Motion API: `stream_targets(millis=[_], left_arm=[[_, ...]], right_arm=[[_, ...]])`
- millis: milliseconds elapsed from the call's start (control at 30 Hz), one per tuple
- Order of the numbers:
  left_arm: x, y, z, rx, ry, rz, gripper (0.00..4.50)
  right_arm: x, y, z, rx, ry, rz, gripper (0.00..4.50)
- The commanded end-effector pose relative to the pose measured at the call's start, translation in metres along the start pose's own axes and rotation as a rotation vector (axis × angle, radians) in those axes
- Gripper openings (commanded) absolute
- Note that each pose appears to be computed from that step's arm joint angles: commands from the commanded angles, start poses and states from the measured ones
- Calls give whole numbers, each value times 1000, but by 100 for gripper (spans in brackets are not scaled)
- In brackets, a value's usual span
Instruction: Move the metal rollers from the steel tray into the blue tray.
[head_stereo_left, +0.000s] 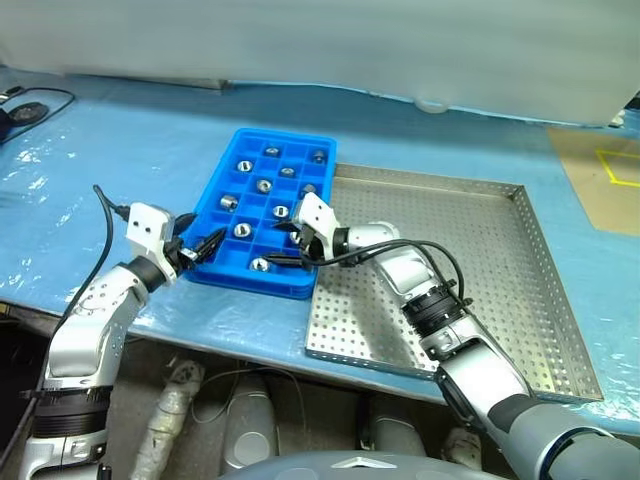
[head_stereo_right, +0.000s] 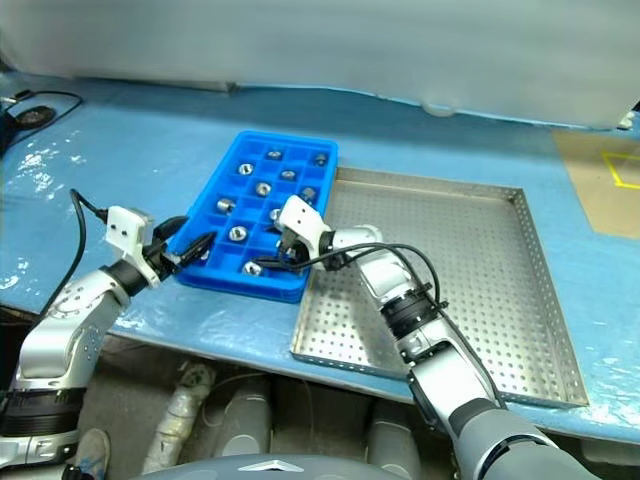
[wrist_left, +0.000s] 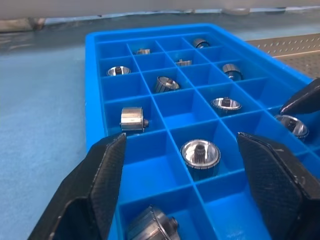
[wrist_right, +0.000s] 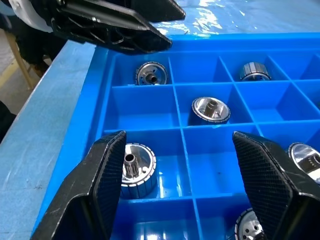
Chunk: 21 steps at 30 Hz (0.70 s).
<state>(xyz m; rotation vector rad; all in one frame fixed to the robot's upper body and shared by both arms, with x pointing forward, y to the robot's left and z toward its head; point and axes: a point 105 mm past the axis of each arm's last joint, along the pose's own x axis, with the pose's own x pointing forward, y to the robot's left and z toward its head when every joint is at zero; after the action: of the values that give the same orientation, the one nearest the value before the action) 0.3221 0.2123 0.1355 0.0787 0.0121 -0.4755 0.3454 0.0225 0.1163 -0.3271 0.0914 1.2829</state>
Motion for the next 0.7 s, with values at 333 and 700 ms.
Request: stream_targets(millis=[333,700], left_arm=[[53,-67,44,-90,-151,-407,352],[101,-122,26,-54,-167,-659,417]], right_arm=[[-77,-38,-3,87,-85,-262,357],[-162,-56,-15,177,-120,-582,419]])
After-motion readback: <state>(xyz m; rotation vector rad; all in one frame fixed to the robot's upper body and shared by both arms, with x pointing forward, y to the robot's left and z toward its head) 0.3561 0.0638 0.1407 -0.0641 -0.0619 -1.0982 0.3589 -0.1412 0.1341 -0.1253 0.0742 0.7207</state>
